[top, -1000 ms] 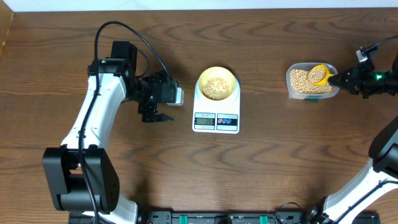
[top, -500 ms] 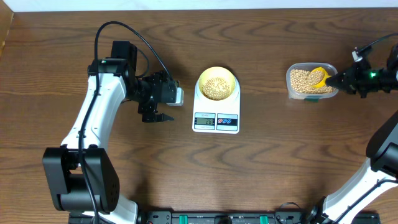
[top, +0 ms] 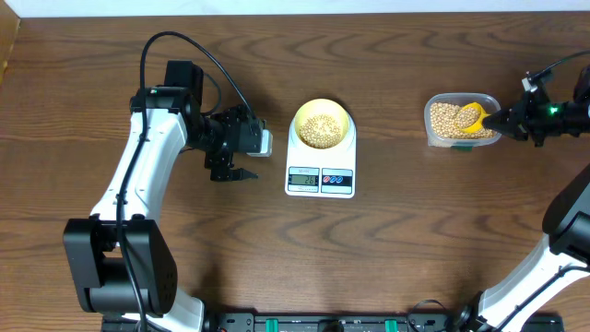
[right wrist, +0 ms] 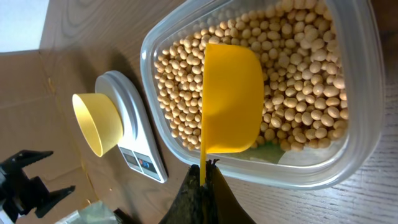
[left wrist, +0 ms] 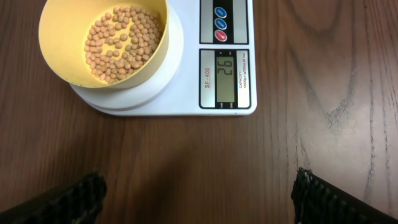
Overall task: Scoop item into bowl and weigh 50g on scale
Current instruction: 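Tilt and raise the scoop with soybeans inside the tub, then lift the filled yellow scoop up out of the soybean tub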
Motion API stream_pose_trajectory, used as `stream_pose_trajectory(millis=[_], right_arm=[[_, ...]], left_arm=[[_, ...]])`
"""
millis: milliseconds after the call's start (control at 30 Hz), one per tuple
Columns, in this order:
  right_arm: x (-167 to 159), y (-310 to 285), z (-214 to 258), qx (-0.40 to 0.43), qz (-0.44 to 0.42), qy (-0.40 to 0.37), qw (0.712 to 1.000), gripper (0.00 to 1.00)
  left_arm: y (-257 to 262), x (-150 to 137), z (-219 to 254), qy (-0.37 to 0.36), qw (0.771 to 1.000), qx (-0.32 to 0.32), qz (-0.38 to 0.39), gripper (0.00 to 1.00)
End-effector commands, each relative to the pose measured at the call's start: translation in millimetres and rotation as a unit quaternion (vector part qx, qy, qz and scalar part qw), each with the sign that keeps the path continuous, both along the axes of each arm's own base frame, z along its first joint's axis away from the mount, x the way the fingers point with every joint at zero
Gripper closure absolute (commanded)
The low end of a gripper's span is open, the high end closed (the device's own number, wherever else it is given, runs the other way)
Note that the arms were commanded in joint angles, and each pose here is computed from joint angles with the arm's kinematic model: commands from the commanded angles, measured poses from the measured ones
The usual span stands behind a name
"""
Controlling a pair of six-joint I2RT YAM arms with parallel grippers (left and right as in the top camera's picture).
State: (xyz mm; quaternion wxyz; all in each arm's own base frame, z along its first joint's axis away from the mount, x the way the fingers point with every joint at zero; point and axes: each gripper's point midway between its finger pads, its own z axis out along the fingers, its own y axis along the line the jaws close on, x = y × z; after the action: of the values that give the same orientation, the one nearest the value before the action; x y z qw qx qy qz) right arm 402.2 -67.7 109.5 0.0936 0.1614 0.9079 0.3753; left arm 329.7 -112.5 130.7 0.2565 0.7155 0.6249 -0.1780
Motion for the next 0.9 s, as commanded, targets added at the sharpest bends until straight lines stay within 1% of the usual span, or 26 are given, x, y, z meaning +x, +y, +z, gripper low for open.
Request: stream_pose_trajectory(millis=[0, 67, 200, 333, 467, 567, 767, 867], right_arm=[[9, -4, 29, 0.029, 0.009, -0.077, 0.997, 0.99], [10, -8, 37, 0.051, 0.003, -0.097, 0.994, 0.99], [5, -18, 38, 0.054, -0.009, -0.097, 0.994, 0.99], [1, -17, 40, 0.053, 0.009, -0.112, 0.992, 0.99], [5, -8, 57, 0.091, 0.023, -0.162, 0.982, 0.99], [7, -6, 63, 0.106, 0.019, -0.171, 0.979, 0.99], [6, -5, 64, 0.108, 0.020, -0.172, 0.979, 0.99], [5, -1, 70, 0.111, 0.040, -0.207, 0.971, 0.99]], left_arm=[[-3, -1, 2, -0.003, 1.000, -0.008, -0.007, 0.02], [-3, -1, 2, -0.003, 1.000, -0.008, -0.007, 0.02], [-3, -1, 2, -0.003, 1.000, -0.008, -0.007, 0.02], [-3, -1, 2, -0.003, 1.000, -0.008, -0.007, 0.02], [-3, -1, 2, -0.003, 1.000, -0.008, -0.007, 0.03], [-3, -1, 2, -0.003, 1.000, -0.008, -0.007, 0.02], [-3, -1, 2, -0.003, 1.000, -0.008, -0.007, 0.02], [-3, -1, 2, -0.003, 1.000, -0.008, -0.007, 0.02]])
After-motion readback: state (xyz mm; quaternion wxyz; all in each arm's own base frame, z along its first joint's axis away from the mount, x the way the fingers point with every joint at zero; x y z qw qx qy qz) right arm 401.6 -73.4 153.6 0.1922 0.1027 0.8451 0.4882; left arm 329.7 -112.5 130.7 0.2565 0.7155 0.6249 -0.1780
